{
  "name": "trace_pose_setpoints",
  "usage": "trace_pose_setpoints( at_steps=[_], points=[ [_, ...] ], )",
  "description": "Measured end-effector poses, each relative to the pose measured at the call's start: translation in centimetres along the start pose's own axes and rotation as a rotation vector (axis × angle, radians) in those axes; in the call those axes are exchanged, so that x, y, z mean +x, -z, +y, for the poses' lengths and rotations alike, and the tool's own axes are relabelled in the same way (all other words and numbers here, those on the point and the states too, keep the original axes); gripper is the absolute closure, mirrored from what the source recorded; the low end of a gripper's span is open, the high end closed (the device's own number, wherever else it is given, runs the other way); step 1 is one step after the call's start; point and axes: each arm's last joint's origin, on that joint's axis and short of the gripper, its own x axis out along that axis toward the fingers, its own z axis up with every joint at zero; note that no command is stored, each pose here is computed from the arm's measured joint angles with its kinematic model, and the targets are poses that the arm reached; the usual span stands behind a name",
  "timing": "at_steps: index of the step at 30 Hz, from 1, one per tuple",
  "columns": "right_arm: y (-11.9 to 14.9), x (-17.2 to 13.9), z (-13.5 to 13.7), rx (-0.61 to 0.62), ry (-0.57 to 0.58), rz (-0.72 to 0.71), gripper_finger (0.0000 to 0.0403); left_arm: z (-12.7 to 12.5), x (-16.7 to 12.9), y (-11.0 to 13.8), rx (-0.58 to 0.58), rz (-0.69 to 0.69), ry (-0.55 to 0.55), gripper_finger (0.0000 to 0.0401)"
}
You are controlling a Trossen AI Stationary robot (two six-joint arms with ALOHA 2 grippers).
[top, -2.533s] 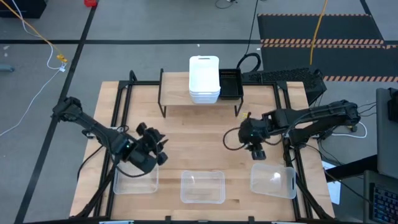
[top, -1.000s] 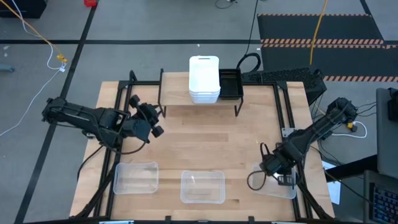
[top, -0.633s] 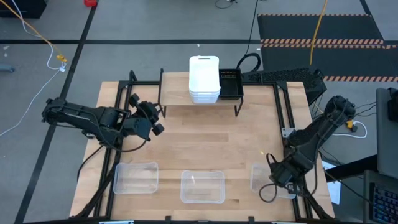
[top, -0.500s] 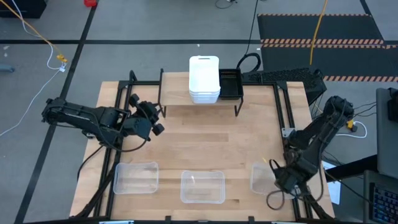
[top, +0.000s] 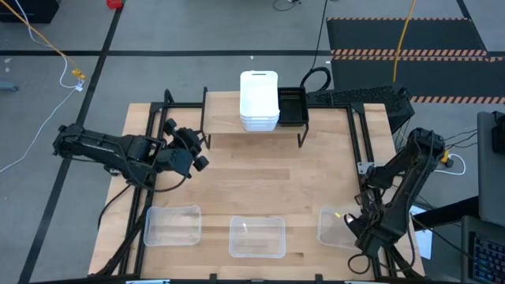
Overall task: Stack baskets on shelf by color
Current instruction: Put the right transparent bin on the shelf
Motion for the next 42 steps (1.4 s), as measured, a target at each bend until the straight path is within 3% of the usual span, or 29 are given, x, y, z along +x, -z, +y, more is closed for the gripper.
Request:
trace_pose_setpoints(
  at_steps=[12, 18, 23, 28, 31, 35, 38, 42],
  points=[
    [1.1, 0.2, -0.1, -0.227, 0.024, 0.107, 0.0229, 0.3, 0.3, -0.1, -0.009, 0.004, -0.018, 0.0295],
    [0.5, 0.2, 0.4, -0.405, 0.014, 0.019, 0.0231, 0.3, 0.4, -0.1, 0.003, 0.005, -0.021, 0.0295],
    [0.1, 0.7, 0.1, -0.524, 0.102, -0.027, 0.0240, 0.3, 0.4, -0.1, 0.000, 0.004, -0.021, 0.0295],
    [-0.3, 1.3, -0.5, -0.527, 0.214, -0.069, 0.0240, 0.3, 0.3, -0.1, -0.012, 0.006, -0.021, 0.0295],
    [-1.4, 0.7, -0.9, -0.529, 0.325, -0.198, 0.0240, 0.3, 0.3, -0.1, -0.013, 0.006, -0.021, 0.0295],
    [-3.4, -1.1, -1.9, -0.434, 0.467, -0.379, 0.0241, 0.3, 0.3, -0.1, -0.017, 0.006, -0.021, 0.0295],
    [-3.5, -2.4, -3.1, -0.437, 0.466, -0.333, 0.0241, 0.3, 0.4, -0.1, -0.029, 0.006, -0.021, 0.0295],
    [-2.7, -3.1, -3.5, -0.462, 0.360, -0.216, 0.0241, 0.3, 0.4, -0.1, -0.035, 0.006, -0.021, 0.0295]
  ],
)
